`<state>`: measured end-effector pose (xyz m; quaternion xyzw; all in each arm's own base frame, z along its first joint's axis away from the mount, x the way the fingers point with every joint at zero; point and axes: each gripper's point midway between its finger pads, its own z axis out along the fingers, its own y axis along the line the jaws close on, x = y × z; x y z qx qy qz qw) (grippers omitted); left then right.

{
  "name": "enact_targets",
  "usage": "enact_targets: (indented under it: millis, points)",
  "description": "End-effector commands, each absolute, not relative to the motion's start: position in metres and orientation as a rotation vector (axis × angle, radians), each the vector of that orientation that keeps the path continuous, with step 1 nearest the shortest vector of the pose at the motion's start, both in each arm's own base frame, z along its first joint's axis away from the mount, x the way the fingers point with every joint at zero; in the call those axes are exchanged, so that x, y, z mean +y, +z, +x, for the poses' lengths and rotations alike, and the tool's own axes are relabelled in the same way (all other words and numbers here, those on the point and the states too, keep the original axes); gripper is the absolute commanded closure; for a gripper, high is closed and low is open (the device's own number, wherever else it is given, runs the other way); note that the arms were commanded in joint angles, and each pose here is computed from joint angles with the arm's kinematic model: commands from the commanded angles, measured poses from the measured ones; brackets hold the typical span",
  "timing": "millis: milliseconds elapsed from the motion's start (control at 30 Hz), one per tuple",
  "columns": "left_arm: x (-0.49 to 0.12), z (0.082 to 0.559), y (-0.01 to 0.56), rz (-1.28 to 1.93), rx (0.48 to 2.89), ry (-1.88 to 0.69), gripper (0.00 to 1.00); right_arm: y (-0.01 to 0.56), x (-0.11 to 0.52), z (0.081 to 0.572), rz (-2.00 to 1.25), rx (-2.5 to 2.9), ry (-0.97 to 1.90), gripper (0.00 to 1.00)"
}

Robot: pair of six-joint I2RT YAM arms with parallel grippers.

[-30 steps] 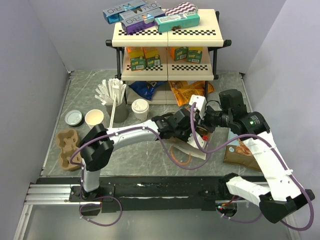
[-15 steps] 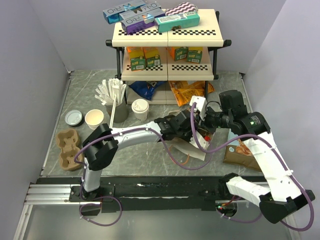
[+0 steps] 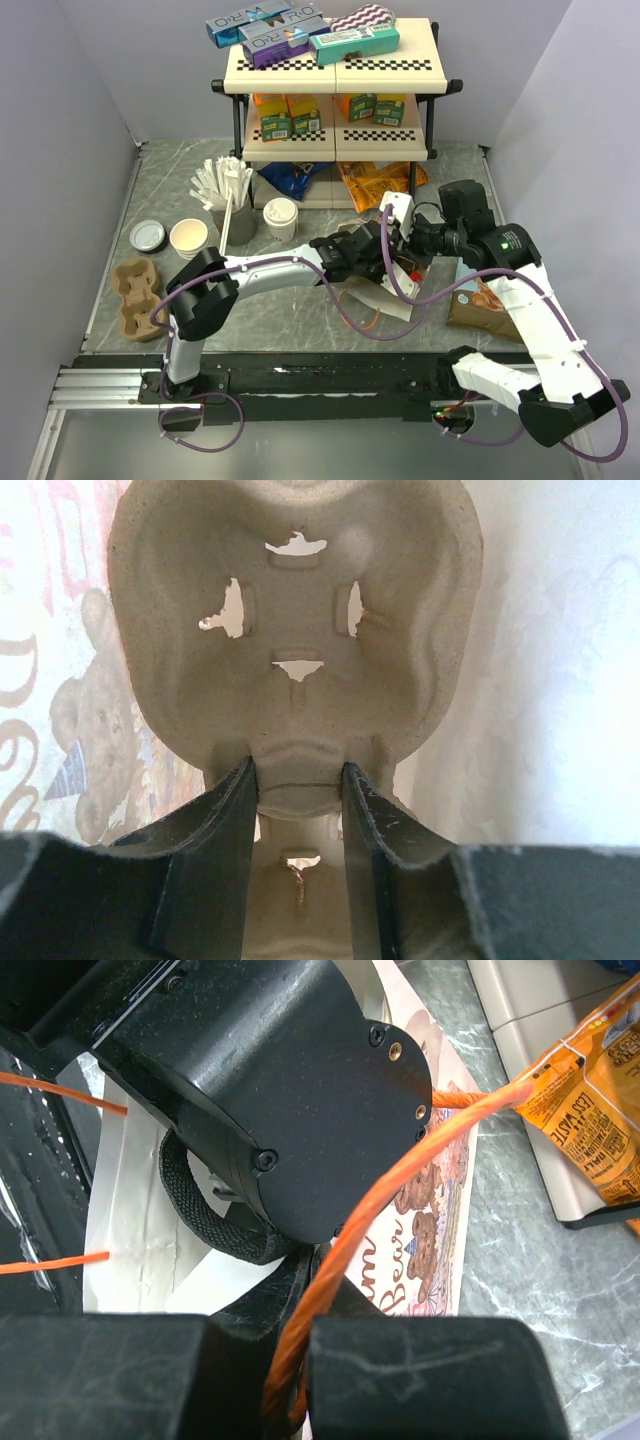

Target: Pack the takeout coffee

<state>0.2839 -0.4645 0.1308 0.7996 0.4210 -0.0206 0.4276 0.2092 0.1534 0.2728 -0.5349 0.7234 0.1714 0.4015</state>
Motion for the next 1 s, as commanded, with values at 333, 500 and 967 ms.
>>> enact_targets:
  millis: [333,500,967]
  points:
    - [-0.453,0.288,0.137,1.96,1.145,-0.104,0.34,0.295,0.168,0.199,-1.38,1.743,0.519,1.0]
    - [-0.453,0.287,0.144,1.942,1.153,-0.121,0.3,0.294,0.166,0.201,-1.383,1.74,0.497,1.0]
    - [-0.452,0.273,0.184,1.791,1.248,-0.329,0.28,0.289,0.165,0.199,-1.373,1.744,0.502,1.0]
